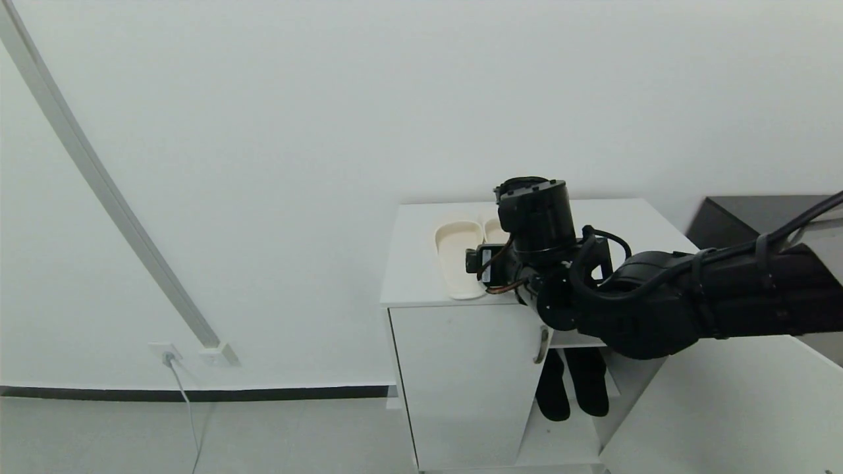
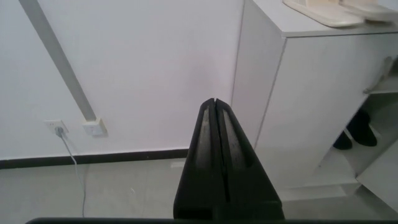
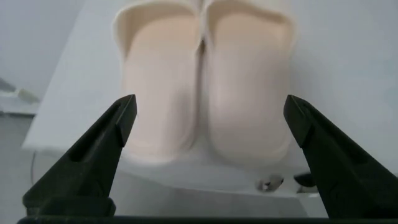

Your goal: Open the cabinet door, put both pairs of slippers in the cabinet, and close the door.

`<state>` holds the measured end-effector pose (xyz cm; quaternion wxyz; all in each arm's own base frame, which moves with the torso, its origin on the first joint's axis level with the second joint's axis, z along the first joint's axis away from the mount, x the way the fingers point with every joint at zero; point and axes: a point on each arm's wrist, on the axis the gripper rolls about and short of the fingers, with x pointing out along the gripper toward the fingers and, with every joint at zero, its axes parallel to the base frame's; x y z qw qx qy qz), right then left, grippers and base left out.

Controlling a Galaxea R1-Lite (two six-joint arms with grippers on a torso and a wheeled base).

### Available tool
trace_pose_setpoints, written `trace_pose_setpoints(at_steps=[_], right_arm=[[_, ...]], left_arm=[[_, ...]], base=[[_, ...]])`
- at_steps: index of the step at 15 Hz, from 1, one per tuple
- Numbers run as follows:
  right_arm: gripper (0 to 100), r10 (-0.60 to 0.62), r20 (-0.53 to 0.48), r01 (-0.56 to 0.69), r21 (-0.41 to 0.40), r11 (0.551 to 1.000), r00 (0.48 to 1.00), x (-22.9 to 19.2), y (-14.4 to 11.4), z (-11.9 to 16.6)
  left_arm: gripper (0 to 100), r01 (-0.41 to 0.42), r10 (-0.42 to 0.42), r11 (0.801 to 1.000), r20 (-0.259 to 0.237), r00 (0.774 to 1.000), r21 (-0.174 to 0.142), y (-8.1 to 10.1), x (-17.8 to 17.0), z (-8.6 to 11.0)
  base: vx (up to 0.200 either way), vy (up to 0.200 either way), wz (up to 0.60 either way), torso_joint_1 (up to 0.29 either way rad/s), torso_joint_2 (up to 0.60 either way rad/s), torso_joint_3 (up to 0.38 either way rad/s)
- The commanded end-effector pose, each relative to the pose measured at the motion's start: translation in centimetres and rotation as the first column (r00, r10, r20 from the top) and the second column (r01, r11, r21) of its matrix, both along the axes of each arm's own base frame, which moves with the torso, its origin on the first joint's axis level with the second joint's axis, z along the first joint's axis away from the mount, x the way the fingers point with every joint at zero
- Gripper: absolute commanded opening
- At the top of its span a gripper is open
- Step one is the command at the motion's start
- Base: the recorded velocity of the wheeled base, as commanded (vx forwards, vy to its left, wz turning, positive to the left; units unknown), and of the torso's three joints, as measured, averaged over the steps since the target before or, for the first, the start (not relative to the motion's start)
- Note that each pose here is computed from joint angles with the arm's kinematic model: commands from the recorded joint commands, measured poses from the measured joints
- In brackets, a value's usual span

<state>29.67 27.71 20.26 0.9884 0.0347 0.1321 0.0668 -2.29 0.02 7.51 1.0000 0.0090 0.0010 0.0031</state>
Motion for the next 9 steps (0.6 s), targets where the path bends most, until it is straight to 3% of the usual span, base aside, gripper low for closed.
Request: trace_pose_setpoints(at_steps=[1,3,9], right_arm=[[100,0.002,-0.011,-0.002,-0.012,1.000,1.000,0.2,0.4,-0.7],[100,0.003,-0.024,-0.004,-0.023,1.000,1.000,0.4,0.7,-1.5],[100,0.026,-0.033,-0.027,-0.018,0.999,0.999,2.3,2.2,-4.1]], left_arm=[[0,0.000,0.000,1.000,-0.001,1.000,0.000,0.0,0.0,0.0],[0,-0.002,0.002,1.000,-0.001,1.000,-0.003,0.0,0.0,0.0],[0,-0.005,0.005,1.000,0.000,1.000,-0.003,0.0,0.0,0.0]], base=[[0.200,0.000,0.00,0.017,0.00,0.002],[0.200,0.000,0.00,0.000,0.00,0.002],[0.000,0.000,0.00,0.000,0.00,0.000]])
